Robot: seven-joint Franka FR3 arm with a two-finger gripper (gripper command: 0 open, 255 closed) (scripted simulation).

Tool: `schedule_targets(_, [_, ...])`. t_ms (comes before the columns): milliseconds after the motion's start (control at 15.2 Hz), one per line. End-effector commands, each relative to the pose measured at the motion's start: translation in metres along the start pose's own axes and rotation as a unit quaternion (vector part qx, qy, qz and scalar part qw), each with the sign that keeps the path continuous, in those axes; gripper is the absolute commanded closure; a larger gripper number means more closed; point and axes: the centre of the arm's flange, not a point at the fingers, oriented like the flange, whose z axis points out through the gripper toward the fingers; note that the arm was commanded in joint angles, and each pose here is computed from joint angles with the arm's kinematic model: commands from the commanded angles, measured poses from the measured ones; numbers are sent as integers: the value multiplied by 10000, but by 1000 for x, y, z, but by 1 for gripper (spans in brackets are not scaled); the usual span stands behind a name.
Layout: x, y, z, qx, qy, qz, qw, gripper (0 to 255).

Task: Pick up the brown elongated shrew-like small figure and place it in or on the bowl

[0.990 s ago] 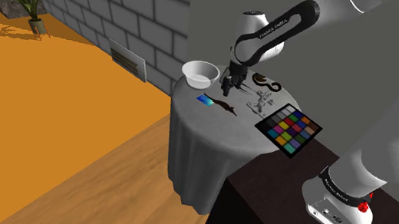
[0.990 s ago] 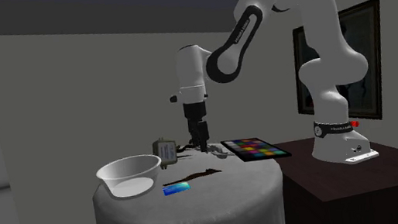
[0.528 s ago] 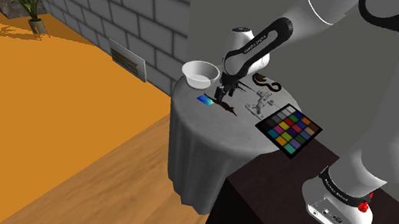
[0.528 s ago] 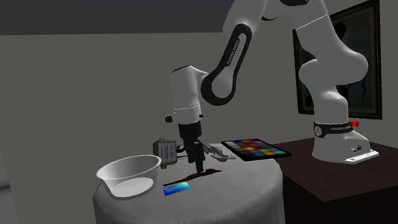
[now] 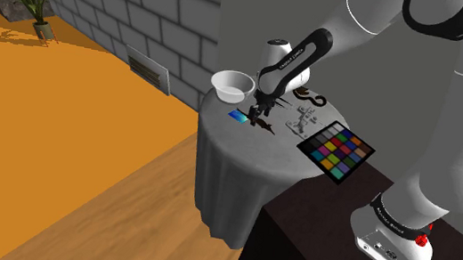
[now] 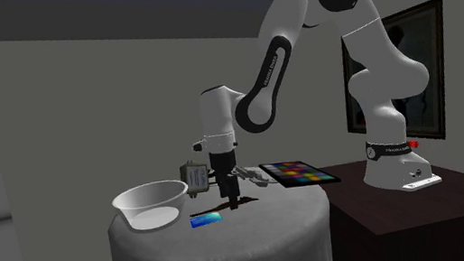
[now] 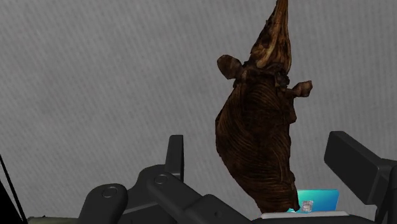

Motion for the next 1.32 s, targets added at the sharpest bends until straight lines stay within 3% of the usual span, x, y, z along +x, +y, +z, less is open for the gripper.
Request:
schedule_targets(0, [0,0,0,0,1,0,10000,0])
schedule_targets(198, [0,0,0,0,0,0,10000,0])
schedule_targets(264, [0,0,0,0,0,0,10000,255])
schedule_targets(858, [0,0,0,0,1,0,10000,255])
schedule_targets(1254, [-1,1,-31,0,1,0,10000,255])
